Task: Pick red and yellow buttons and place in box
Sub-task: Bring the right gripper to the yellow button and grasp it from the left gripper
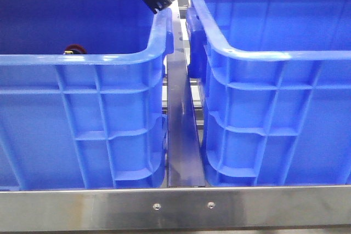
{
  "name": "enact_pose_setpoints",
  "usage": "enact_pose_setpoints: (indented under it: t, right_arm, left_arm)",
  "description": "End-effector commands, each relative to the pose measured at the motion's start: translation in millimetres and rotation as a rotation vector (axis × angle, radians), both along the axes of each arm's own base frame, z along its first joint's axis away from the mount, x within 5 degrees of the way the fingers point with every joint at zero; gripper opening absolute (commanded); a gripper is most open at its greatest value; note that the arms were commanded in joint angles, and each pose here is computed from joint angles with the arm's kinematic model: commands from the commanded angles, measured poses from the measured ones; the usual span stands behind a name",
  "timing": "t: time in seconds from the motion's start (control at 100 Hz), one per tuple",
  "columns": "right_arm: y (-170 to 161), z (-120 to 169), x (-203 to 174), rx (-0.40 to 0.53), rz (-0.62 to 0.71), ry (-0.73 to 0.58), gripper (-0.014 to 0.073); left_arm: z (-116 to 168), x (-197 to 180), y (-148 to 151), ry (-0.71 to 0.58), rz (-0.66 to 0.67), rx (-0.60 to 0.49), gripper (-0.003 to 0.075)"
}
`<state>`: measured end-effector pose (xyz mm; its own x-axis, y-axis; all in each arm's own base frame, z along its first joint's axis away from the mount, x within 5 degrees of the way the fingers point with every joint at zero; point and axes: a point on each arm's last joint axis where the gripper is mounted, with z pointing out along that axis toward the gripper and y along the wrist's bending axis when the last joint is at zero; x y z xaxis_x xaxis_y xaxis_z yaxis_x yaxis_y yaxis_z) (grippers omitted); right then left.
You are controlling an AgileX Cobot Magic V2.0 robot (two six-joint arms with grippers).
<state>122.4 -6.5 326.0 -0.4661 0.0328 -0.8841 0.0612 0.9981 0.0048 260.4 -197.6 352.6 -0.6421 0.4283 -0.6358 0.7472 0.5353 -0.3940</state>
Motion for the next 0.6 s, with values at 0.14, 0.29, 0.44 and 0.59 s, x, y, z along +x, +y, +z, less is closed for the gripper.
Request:
enact_pose_setpoints:
  t: [0.14, 0.29, 0.44, 0.59]
  right_arm:
    - [4.6, 26.4, 39.3, 0.131, 0.011, 0.009, 0.0553]
    - [12.8, 19.9, 59.7, 0.281, 0.029, 0.106, 0.0506]
    - [29.3, 19.7, 70.4, 0.400, 0.137, 0.129, 0.0485]
    - [51.9, 28.1, 78.3, 0.600, 0.283, 0.145, 0.0485]
  left_arm:
    - [22.8, -6.8, -1.8, -0.044, 0.010, -0.090, 0.0021]
    - [22.8, -6.8, -1.8, -0.044, 0.010, -0.090, 0.0021]
    - [22.8, -6.8, -1.8, -0.044, 0.010, -0.090, 0.0021]
    - [22.8, -6.8, -1.8, -0.044, 0.010, -0.090, 0.0021]
